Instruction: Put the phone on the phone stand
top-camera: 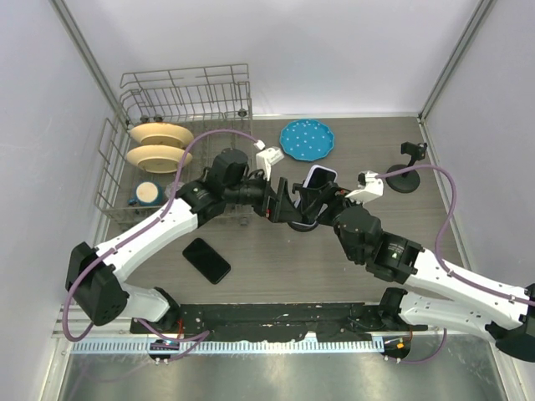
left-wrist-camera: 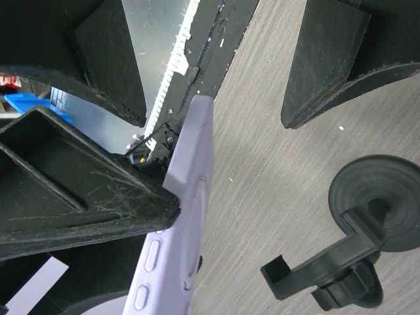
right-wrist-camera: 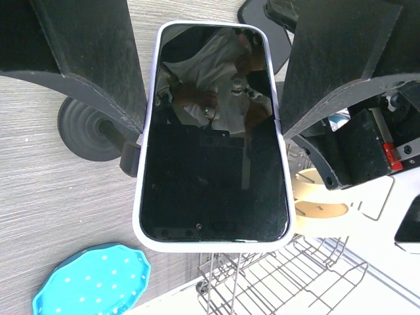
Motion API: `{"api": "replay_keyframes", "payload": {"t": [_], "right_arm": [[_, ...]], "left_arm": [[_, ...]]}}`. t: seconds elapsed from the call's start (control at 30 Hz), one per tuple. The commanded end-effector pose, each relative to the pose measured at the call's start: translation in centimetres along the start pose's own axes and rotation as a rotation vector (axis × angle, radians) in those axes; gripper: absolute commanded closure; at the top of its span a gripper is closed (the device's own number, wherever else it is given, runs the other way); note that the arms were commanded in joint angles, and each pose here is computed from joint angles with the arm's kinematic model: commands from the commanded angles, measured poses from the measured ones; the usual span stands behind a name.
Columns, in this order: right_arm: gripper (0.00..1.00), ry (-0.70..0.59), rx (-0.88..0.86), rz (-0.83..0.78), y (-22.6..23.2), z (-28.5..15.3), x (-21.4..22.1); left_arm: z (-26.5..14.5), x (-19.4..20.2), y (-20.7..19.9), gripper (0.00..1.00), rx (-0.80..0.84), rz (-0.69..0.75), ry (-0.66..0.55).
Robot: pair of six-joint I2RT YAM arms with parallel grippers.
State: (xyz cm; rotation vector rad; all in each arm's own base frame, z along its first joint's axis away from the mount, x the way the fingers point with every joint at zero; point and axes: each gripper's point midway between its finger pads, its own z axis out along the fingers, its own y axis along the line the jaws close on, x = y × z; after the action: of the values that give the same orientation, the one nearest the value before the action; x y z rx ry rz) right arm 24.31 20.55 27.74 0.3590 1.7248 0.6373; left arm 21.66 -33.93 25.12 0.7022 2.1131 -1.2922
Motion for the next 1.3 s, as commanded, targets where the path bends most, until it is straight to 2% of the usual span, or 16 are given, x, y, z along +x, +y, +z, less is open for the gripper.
{"api": "replay_keyframes", "payload": {"t": [0.0, 0.13, 0.33, 0.4, 0.43, 0.47, 0.5, 0.53, 0.63, 0.73, 0.77, 0.87, 1.07, 1.2, 1.23, 1.27], "right_arm": [[0.99, -0.105, -0.107, 0.135, 4.1, 0.1, -4.3], [0.99, -0.099, -0.148, 0.162, 5.2, 0.0, -4.4], [0.99, -0.072, -0.179, 0.169, 6.0, 0.3, -3.5], [0.99, -0.062, -0.182, 0.148, 6.1, 0.5, -3.1], [0.96, -0.051, -0.191, 0.129, 6.3, 0.6, -2.8], [0.86, -0.027, -0.223, 0.074, 6.7, 0.4, -2.2], [0.74, -0.016, -0.243, 0.044, 6.9, 0.3, -2.0], [0.51, -0.009, -0.261, 0.015, 7.1, 0.2, -2.1], [0.19, 0.028, -0.272, -0.096, 6.6, -0.1, -2.2], [0.05, 0.130, -0.318, -0.253, 5.6, -0.6, -1.1], [0.02, 0.170, -0.277, -0.311, 3.6, -0.1, -0.8], [0.01, 0.276, -0.299, -0.413, 1.5, 0.0, 0.0], [0.01, 0.377, -0.546, -0.441, 3.1, -2.3, 0.7], [0.15, 0.464, -0.700, -0.350, 2.9, -2.3, 0.5], [0.17, 0.505, -0.833, -0.285, 4.1, -3.7, 0.6], [0.18, 0.503, -0.873, -0.258, 4.3, -4.1, 0.2]], "left_arm": [[0.4, -1.0, -1.5, 0.16, 0.070, 0.034, -0.018], [0.6, -1.0, -1.3, 0.28, 0.061, 0.031, -0.018], [0.2, -1.3, -1.3, 0.54, 0.044, 0.046, -0.029], [0.2, -1.3, -1.6, 0.70, 0.058, 0.057, -0.026], [0.0, -1.4, -1.8, 0.79, 0.067, 0.064, -0.027], [-0.1, -1.4, -1.8, 0.96, 0.064, 0.066, -0.029], [-0.1, -1.3, -1.7, 1.00, 0.060, 0.071, -0.030], [-0.3, -1.5, -1.8, 1.00, 0.057, 0.081, -0.039], [-0.8, -1.8, -2.1, 1.00, 0.054, 0.113, -0.061], [-1.4, -2.2, -2.6, 1.00, 0.062, 0.130, -0.081], [-1.5, -2.3, -2.8, 1.00, 0.064, 0.134, -0.086], [-1.8, -2.5, -3.0, 1.00, 0.069, 0.145, -0.095], [-1.6, -2.1, -3.8, 1.00, 0.126, 0.151, -0.069], [-1.9, -1.8, -5.3, 1.00, 0.211, 0.176, -0.054], [-2.1, -1.6, -5.8, 1.00, 0.240, 0.184, -0.047], [-2.2, -1.7, -6.0, 1.00, 0.250, 0.191, -0.051]]}}
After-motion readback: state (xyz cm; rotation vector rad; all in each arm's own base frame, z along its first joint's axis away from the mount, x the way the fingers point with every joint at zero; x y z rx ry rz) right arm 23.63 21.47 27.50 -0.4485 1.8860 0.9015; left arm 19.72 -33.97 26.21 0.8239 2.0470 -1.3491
